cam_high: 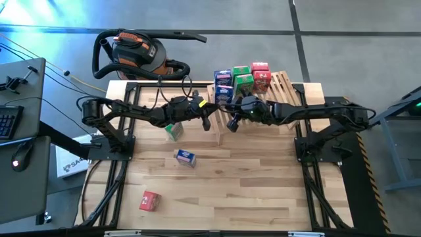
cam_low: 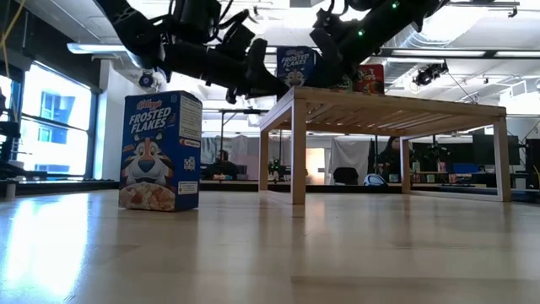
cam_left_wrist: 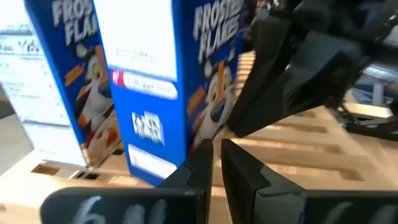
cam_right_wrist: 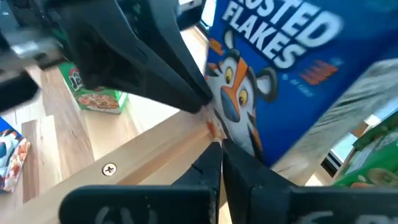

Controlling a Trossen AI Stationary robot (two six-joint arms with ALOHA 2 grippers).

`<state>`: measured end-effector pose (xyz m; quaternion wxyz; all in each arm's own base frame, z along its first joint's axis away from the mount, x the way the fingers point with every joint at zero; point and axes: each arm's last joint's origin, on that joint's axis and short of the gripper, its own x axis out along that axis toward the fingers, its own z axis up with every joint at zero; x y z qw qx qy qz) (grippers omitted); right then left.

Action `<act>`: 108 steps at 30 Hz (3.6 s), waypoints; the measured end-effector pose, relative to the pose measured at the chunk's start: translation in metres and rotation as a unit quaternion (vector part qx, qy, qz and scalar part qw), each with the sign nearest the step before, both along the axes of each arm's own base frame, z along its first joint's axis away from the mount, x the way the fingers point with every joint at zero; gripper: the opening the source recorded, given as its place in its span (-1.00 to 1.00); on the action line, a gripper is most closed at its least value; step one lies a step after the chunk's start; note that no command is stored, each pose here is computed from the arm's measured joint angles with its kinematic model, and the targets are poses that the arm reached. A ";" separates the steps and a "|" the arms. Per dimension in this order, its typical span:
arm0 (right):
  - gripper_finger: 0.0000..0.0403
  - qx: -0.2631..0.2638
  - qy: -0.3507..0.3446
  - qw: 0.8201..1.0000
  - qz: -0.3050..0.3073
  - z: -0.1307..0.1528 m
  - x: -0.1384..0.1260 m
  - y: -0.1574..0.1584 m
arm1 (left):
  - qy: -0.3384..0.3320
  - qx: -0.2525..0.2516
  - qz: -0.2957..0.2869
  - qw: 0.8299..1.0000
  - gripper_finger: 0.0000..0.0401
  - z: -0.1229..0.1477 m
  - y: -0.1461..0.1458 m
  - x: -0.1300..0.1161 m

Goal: Stack cereal on shelf
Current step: Put the bottom blue cereal box on the shelf aligned with the other blue cereal box

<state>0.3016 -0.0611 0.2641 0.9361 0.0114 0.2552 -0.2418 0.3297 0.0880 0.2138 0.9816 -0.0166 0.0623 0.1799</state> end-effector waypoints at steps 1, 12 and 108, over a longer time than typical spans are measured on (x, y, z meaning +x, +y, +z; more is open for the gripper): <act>-0.99 -0.001 -0.002 1.000 0.000 0.000 0.000 0.000 | 0.000 0.000 0.002 1.000 -0.88 -0.001 0.001 0.000; -0.99 -0.008 -0.001 1.000 -0.027 0.001 -0.003 -0.017 | -0.008 -0.005 0.011 1.000 -0.88 -0.005 0.002 0.003; -1.00 -0.054 -0.042 0.997 0.038 0.057 -0.054 0.053 | 0.005 0.028 0.040 0.999 -0.97 0.016 0.016 -0.014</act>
